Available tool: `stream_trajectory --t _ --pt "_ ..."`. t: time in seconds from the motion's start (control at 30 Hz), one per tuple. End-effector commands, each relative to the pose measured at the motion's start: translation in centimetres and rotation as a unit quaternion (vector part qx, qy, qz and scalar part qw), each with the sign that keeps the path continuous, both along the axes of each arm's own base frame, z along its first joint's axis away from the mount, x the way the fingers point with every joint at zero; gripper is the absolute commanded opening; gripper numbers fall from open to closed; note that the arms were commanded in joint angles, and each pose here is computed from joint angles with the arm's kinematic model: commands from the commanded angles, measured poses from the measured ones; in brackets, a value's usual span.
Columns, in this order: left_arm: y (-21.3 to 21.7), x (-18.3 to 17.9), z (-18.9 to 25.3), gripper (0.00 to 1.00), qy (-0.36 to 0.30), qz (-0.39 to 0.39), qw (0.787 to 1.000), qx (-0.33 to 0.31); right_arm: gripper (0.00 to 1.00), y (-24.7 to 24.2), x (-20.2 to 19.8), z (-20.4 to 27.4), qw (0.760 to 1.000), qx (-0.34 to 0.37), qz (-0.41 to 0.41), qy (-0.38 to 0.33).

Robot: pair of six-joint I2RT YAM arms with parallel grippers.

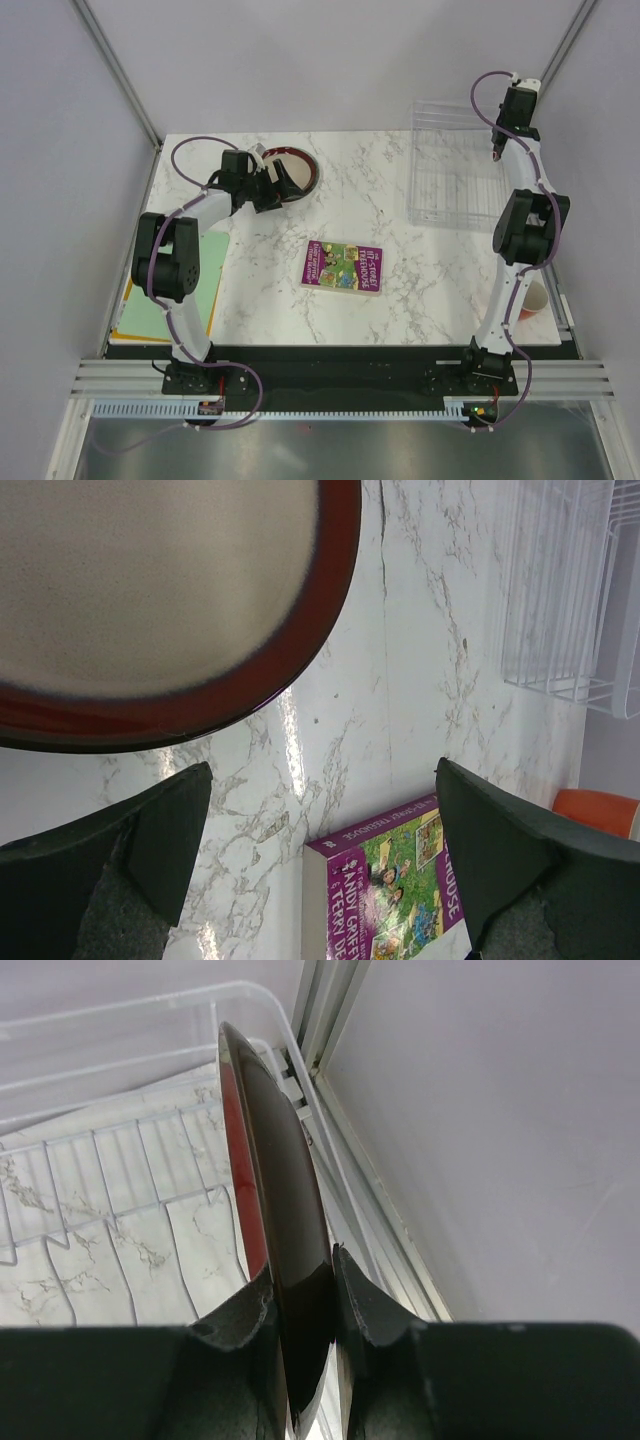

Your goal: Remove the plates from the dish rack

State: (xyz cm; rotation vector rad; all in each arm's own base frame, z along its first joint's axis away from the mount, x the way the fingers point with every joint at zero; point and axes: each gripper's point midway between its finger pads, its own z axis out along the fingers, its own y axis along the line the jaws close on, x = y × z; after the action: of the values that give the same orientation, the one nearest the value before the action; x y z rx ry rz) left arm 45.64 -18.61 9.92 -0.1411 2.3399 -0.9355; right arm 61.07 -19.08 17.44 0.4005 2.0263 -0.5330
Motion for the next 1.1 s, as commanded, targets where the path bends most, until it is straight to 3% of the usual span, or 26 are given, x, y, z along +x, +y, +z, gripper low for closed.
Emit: stream_trajectory --t 0.0,0.27,0.47,0.77,1.07 --pt "-0.7 0.3 1.6 1.00 -0.023 -0.006 1.000 -0.018 0.06 -1.1 -1.0 11.0 0.992 -0.040 -0.028 -0.119" --pt "-0.6 -0.5 3.0 1.00 -0.032 -0.004 0.999 -0.025 0.05 -0.2 -3.5 14.5 0.989 -0.036 -0.021 -0.142" --pt "-1.0 -1.0 4.8 1.00 -0.052 -0.010 0.997 -0.048 0.04 3.2 -5.5 17.2 0.983 0.027 0.026 -0.178" --pt "-2.1 -0.3 9.0 1.00 -0.101 -0.032 0.991 -0.087 0.00 15.9 -8.4 20.4 0.952 0.156 0.167 -0.203" --pt "-3.5 0.1 13.5 0.97 -0.136 -0.052 0.979 -0.146 0.00 25.9 -13.3 20.5 0.914 0.249 0.270 -0.174"
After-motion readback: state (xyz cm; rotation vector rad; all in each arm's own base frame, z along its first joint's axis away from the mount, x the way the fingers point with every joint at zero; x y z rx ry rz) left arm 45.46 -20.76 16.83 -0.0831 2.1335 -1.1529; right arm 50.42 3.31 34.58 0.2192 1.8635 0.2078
